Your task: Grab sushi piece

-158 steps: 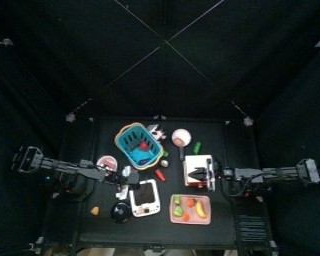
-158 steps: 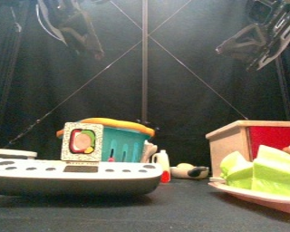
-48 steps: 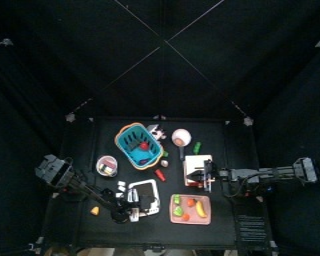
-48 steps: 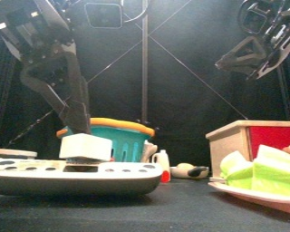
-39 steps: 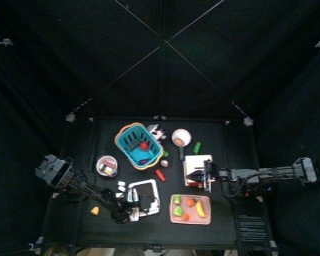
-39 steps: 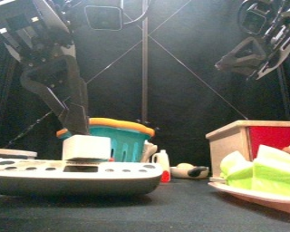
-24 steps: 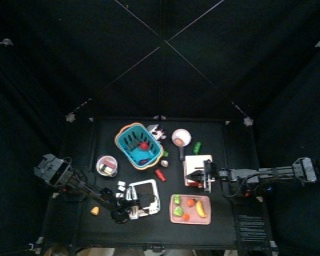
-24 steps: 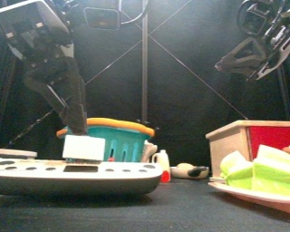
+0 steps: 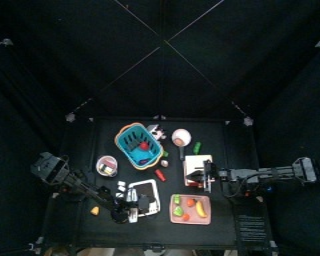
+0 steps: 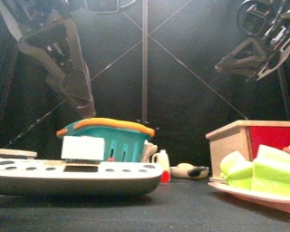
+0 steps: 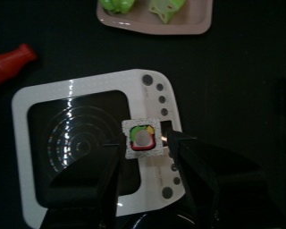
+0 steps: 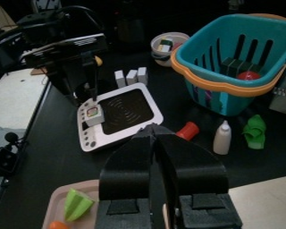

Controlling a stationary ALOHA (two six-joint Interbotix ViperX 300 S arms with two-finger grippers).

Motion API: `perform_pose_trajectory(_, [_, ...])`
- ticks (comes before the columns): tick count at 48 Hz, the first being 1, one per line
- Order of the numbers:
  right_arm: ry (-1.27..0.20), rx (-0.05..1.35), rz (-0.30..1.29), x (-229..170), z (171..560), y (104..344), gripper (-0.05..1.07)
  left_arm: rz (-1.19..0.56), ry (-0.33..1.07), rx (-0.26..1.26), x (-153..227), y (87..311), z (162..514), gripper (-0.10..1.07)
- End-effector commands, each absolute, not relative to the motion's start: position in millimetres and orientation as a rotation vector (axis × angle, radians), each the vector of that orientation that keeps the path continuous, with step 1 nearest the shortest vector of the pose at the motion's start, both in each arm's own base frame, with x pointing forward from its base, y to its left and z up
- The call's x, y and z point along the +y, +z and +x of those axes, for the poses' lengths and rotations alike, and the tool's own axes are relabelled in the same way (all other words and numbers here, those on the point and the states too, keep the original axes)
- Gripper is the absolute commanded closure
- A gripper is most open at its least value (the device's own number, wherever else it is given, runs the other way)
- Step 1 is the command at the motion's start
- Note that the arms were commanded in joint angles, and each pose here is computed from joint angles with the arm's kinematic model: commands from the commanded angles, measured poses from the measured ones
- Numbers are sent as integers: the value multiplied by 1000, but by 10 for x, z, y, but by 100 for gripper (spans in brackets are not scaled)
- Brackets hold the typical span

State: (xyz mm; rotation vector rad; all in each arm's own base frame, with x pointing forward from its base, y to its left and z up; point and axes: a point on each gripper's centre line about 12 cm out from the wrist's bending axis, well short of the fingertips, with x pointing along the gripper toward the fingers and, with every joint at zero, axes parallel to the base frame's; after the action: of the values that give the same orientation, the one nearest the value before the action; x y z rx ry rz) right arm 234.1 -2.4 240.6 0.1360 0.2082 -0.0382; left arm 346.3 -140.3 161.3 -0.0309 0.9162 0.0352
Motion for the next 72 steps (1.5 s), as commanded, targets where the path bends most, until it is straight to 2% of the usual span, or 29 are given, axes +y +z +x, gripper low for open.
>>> perform_pose_trajectory(1, [-36, 198, 139, -19, 2365, 2441, 99, -32, 39, 911, -1406, 1634, 3490, 5])
perform_pose_trajectory(16, [-37, 218, 138, -18, 2386, 2395, 99, -18, 58, 946, -1378, 1488, 3515, 2])
perform_pose_trajectory(35, [-36, 221, 139, -15, 2390, 2388, 99, 31, 105, 993, -1297, 1323, 3523, 9])
perform_pose_trajectory(47, [-45, 221, 164, -19, 2422, 2392, 99, 30, 114, 989, -1259, 1330, 3544, 15])
perform_pose_trajectory(60, [-42, 238, 161, -11, 2435, 2351, 99, 43, 105, 972, -1257, 1383, 3544, 13])
perform_pose_trajectory(72, [-43, 239, 163, -12, 2430, 2341, 99, 81, 97, 953, -1240, 1402, 3564, 5])
